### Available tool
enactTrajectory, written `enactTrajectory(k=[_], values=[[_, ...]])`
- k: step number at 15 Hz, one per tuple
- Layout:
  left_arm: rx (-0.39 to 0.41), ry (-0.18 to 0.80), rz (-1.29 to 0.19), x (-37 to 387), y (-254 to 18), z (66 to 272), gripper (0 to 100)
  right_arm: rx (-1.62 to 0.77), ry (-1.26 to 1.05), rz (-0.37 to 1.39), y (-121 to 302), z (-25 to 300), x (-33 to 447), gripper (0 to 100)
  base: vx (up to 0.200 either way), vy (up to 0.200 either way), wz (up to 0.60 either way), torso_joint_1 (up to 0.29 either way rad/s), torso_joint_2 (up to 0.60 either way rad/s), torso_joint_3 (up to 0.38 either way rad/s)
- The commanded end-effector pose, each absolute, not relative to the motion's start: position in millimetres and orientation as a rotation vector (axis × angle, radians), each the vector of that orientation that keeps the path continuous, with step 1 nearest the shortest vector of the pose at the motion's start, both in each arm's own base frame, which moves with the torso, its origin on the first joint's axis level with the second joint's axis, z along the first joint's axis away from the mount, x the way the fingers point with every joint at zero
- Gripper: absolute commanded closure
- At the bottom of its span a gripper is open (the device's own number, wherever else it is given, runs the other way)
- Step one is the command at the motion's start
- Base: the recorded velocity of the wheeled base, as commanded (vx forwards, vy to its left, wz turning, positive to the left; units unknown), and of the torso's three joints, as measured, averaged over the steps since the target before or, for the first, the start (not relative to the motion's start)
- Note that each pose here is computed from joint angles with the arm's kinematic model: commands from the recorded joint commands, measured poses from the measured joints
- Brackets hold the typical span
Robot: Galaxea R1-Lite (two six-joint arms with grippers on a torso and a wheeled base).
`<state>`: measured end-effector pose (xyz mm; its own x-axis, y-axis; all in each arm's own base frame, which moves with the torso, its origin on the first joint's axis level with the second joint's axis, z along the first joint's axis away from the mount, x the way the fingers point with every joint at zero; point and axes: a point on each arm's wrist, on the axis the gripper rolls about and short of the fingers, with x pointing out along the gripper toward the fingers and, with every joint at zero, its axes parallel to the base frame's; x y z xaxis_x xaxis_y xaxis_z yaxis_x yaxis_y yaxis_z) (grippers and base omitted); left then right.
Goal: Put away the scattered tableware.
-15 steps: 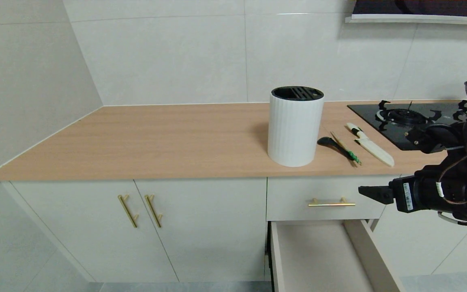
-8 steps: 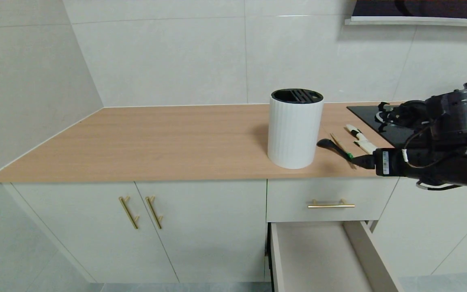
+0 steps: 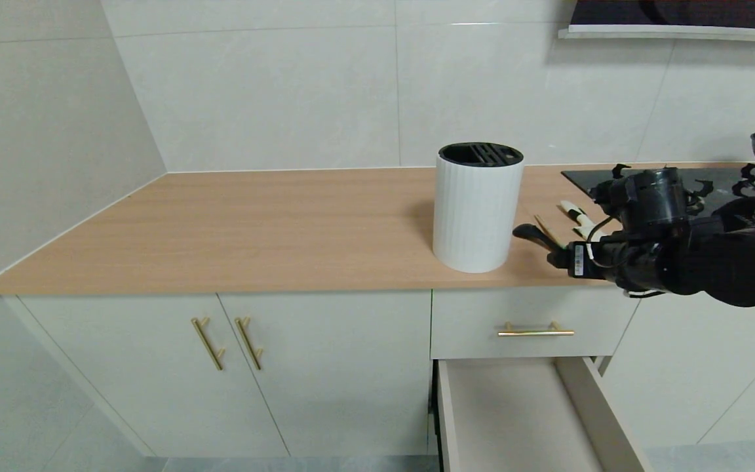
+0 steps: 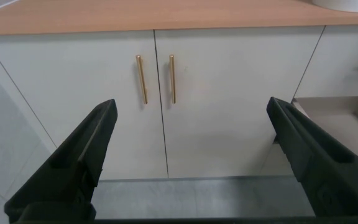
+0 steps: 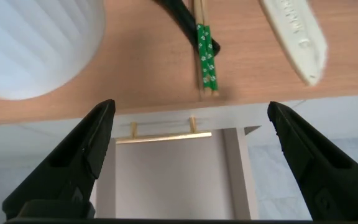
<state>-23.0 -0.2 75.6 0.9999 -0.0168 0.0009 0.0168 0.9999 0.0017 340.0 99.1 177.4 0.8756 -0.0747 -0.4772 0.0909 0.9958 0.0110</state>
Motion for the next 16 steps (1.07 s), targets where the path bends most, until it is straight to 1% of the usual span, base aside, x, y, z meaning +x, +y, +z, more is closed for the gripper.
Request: enactTrajectory(k=[1,5,11,15,16], values=[[0.002,0.0,-0.017,-23,0,76,0,0.026,0.531,-0.112,96,160,357,0,0.0,0.0,0.0,0.0,0.0,0.0],[0.002,0.002,-0.017,-23,0,75,0,0.045,0.522,-0.156,81,158,372,0,0.0,0.0,0.0,0.0,0.0,0.0],[0.002,0.0,-0.017,-23,0,76,0,0.045,0.524,-0.163,82,147,385,0,0.0,0.0,0.0,0.0,0.0,0.0],[0.002,0.0,-0.017,-23,0,76,0,0.047,0.522,-0.161,83,146,386,0,0.0,0.0,0.0,0.0,0.0,0.0],[0.002,0.0,-0.018,-23,0,76,0,0.047,0.52,-0.161,83,146,386,100,0.0,0.0,0.0,0.0,0.0,0.0]])
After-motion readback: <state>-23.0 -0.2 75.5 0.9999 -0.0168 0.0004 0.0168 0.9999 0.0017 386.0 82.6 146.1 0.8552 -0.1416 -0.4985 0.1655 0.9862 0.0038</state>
